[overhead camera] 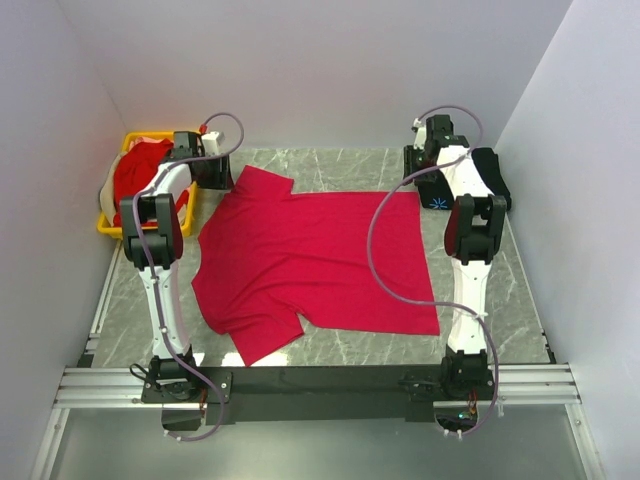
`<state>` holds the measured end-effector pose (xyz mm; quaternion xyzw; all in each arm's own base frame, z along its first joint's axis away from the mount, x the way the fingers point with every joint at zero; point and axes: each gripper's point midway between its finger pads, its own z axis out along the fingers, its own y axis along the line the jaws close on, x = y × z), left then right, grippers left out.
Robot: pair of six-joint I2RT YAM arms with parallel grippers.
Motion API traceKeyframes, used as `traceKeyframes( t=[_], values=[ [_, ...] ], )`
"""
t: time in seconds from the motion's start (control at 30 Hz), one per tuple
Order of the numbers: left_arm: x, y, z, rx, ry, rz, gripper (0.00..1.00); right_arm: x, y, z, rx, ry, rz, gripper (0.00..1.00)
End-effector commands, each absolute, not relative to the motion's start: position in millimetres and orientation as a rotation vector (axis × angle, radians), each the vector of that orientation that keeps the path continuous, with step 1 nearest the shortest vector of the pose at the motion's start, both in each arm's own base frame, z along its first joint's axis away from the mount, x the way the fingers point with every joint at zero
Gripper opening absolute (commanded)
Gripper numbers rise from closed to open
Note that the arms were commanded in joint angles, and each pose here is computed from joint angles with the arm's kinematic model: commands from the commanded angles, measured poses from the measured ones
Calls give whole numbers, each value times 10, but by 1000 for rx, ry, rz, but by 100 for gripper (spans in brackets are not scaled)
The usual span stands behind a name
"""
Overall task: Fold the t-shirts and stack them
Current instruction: Flatten the tshirt out, then fold the tshirt
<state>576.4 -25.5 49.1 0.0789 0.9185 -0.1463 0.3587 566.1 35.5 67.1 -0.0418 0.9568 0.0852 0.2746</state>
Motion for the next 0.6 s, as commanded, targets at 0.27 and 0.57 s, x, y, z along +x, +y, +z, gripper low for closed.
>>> traceKeyframes(
  t=[0.27,0.57],
  values=[
    [5851,-310,702,211,2311,-401,59,5676,114,421,5,2619,62,46],
    [5849,-285,652,213,2322,-390,59,5700,78,288,92,2645,36,48]
  ],
)
